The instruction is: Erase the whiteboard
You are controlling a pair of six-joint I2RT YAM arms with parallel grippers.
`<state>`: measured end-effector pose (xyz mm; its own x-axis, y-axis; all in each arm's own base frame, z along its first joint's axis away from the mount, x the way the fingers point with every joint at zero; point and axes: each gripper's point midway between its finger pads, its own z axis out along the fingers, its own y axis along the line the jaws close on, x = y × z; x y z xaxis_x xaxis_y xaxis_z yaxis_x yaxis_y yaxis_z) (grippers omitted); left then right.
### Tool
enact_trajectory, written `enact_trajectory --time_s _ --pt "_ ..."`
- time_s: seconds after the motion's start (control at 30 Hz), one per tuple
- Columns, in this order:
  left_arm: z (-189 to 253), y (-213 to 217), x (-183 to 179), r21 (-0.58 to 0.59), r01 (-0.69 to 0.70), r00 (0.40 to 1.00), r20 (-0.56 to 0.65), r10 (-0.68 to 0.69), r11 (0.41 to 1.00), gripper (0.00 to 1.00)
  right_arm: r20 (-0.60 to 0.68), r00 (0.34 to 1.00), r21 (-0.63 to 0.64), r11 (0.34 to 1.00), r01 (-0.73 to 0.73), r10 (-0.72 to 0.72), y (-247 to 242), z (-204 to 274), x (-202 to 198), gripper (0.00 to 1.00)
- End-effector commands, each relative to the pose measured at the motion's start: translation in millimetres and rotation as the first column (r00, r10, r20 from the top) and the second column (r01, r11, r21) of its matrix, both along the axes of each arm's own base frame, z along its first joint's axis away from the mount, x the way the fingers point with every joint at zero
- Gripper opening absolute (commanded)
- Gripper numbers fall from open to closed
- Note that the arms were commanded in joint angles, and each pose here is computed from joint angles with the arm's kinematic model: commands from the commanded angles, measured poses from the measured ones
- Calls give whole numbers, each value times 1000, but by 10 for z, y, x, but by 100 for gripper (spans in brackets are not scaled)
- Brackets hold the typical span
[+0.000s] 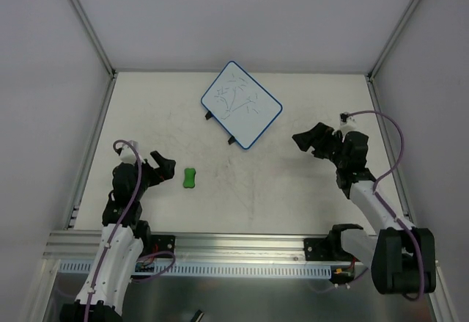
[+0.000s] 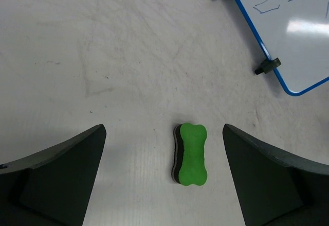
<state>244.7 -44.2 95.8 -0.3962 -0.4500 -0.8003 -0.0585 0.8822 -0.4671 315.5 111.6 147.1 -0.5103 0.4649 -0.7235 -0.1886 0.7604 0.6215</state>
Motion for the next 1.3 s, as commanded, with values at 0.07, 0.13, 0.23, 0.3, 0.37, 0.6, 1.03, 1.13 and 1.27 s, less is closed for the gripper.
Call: enact_trajectory --time_s 0.07,0.13,0.23,0.3,0.37,0.6,1.03,1.13,1.27 --pt "287 -22 23 -30 2 991 133 2 1000 99 204 976 144 984 -106 75 171 586 427 91" --pt "286 3 15 -33 -13 988 152 18 999 99 231 965 201 964 -171 123 287 624 545 90" --pt "275 -11 7 -38 -7 988 151 12 999 99 249 956 235 948 -215 155 360 550 694 87" --pt "242 -8 11 -41 -11 991 134 17 999 99 269 948 236 943 -236 170 402 564 773 87" --pt "193 -1 24 -42 -18 995 99 22 999 99 282 940 224 940 -258 191 476 556 858 86" --pt "156 9 96 -45 -30 998 50 32 999 99 287 927 195 932 -304 243 718 485 1086 87" --pt "154 -45 122 -70 -9 999 50 13 997 99 203 937 164 934 -318 284 808 300 1269 88" --pt "154 -59 129 -69 0 999 42 3 998 99 186 936 154 932 -327 298 835 256 1245 88" --pt "117 -73 141 -68 8 1000 12 -8 998 99 184 929 159 924 -349 320 885 238 1239 86"
